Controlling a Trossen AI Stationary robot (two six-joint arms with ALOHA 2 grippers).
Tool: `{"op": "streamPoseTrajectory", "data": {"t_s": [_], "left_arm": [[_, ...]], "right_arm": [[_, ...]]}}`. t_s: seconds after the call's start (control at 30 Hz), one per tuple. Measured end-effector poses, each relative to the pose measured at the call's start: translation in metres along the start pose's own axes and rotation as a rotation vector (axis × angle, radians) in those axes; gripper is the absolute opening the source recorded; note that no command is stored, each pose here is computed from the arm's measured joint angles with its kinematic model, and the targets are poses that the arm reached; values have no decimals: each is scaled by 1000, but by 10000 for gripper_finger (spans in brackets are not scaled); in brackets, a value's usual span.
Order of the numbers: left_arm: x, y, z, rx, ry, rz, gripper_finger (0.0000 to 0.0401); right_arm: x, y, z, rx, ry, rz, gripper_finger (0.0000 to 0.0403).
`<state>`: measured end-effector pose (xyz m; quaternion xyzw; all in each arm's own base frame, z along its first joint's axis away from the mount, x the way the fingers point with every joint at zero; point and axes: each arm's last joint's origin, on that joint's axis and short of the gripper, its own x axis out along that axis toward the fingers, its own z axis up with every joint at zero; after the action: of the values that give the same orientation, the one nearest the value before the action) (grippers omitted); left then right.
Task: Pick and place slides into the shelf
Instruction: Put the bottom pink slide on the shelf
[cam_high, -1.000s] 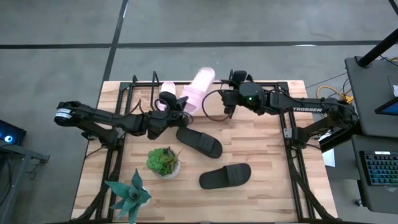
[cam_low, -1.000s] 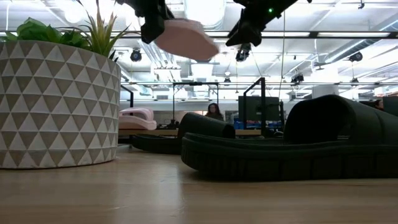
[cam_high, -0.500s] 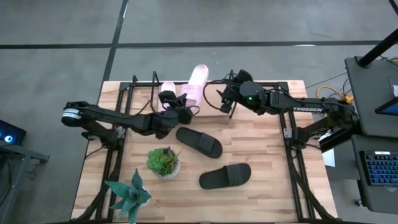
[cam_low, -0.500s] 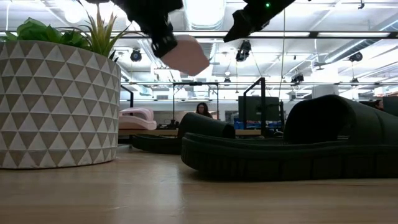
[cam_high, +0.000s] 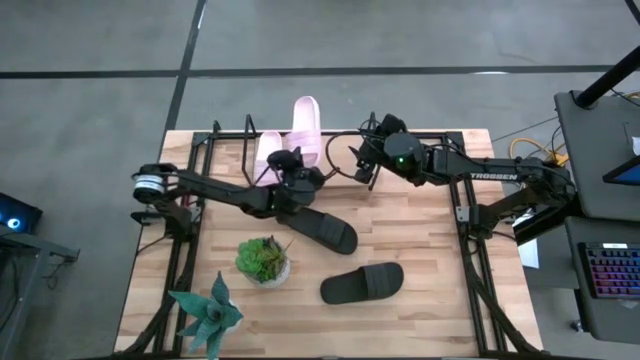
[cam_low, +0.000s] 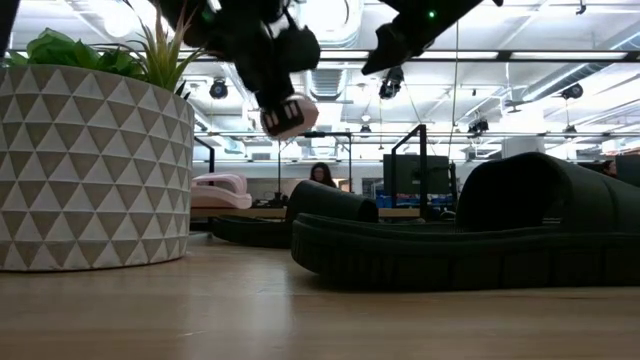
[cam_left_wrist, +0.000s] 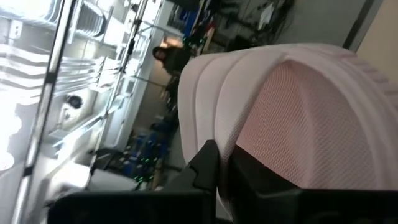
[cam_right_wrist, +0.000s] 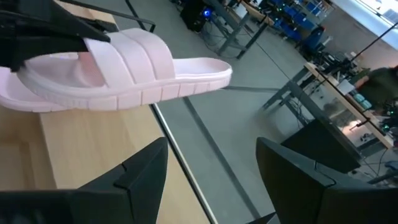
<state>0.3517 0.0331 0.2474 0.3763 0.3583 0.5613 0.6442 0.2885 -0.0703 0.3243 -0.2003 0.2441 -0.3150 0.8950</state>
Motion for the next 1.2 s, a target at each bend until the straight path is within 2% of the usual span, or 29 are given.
{"op": "streamPoseTrajectory", "data": {"t_s": [0.5,0.77,0.93,1.1,1.2], "left_arm": [[21,-53,-14,152,67,13,0],[24,-64,-21,155,57,-21,0],[22,-74,-34,151,43,-142,0],[22,-73,-37,85,60,-142,0],[22,-73,-38,93,69,-128,0]], "right_arm": [[1,1,-2,-15,7,1,228],[1,2,-4,-22,21,6,226],[1,2,-5,-25,29,9,226],[1,2,-5,-25,29,9,226],[1,2,-5,-26,30,10,226]]}}
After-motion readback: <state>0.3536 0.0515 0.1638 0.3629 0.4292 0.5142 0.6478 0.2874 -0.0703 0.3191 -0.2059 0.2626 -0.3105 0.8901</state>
